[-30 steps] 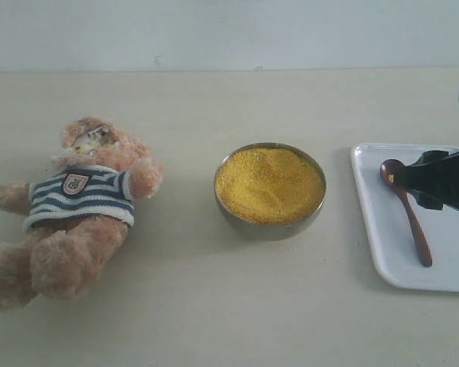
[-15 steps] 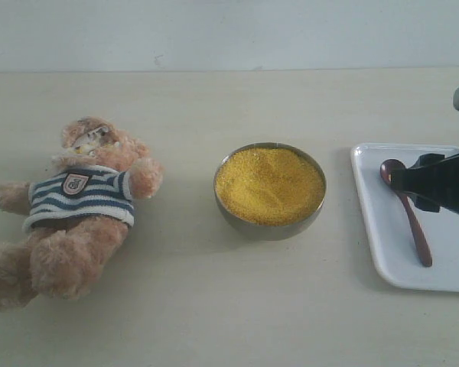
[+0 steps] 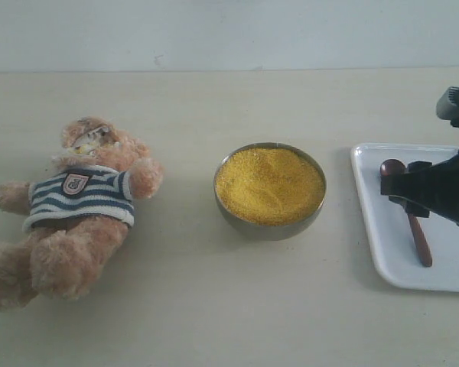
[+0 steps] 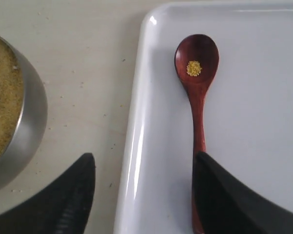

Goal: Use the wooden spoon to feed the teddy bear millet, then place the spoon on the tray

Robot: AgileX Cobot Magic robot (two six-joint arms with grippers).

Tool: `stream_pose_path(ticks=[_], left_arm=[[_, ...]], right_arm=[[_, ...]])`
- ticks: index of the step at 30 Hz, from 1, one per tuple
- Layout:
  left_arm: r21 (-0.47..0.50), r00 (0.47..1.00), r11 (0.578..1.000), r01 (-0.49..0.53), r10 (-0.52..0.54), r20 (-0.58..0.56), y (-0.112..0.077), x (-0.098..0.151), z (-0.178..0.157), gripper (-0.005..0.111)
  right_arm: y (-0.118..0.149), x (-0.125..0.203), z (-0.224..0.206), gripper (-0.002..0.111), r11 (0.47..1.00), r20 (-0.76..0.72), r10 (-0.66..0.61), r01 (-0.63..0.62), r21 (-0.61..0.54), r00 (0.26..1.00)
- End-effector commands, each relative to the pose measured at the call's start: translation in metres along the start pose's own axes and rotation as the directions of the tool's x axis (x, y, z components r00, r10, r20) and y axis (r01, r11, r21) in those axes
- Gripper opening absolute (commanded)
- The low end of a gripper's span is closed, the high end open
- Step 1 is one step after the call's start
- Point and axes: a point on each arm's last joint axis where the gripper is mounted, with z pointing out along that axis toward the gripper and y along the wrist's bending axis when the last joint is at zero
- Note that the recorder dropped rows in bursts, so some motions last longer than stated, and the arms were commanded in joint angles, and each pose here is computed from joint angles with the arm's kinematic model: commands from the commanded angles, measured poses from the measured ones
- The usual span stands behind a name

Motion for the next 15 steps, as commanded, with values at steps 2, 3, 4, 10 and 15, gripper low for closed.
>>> stream_pose_path(ticks=[2,3,4,10,15], left_arm=[[0.007,0.993,0.998,0.060,-0.058,-0.107,0.0057,0.0070,0.0159,0.021],[0.005,0.992,0.998,0.063,-0.062,-0.113,0.0063,0.0074,0.0171,0.023],[0.005,0.991,0.998,0.064,-0.063,-0.115,0.0065,0.0075,0.0174,0.024],[0.003,0.992,0.998,0.063,-0.063,-0.113,0.0067,0.0073,0.0174,0.026],[0.003,0.992,0.998,0.063,-0.063,-0.113,0.0067,0.0073,0.0174,0.026]], right_arm=[[-0.0008,0.0008,0.0071,0.055,1.000,-0.024,0.007,-0.007,0.008,1.000],[-0.0008,0.0007,0.0070,0.055,1.000,-0.022,0.007,-0.007,0.008,1.000],[-0.0008,0.0005,0.0070,0.055,1.000,-0.020,0.007,-0.007,0.008,1.000],[-0.0009,-0.0004,0.0071,0.055,1.000,-0.010,0.007,-0.007,0.009,1.000],[-0.0010,-0.0006,0.0071,0.055,1.000,-0.008,0.007,-0.007,0.010,1.000]])
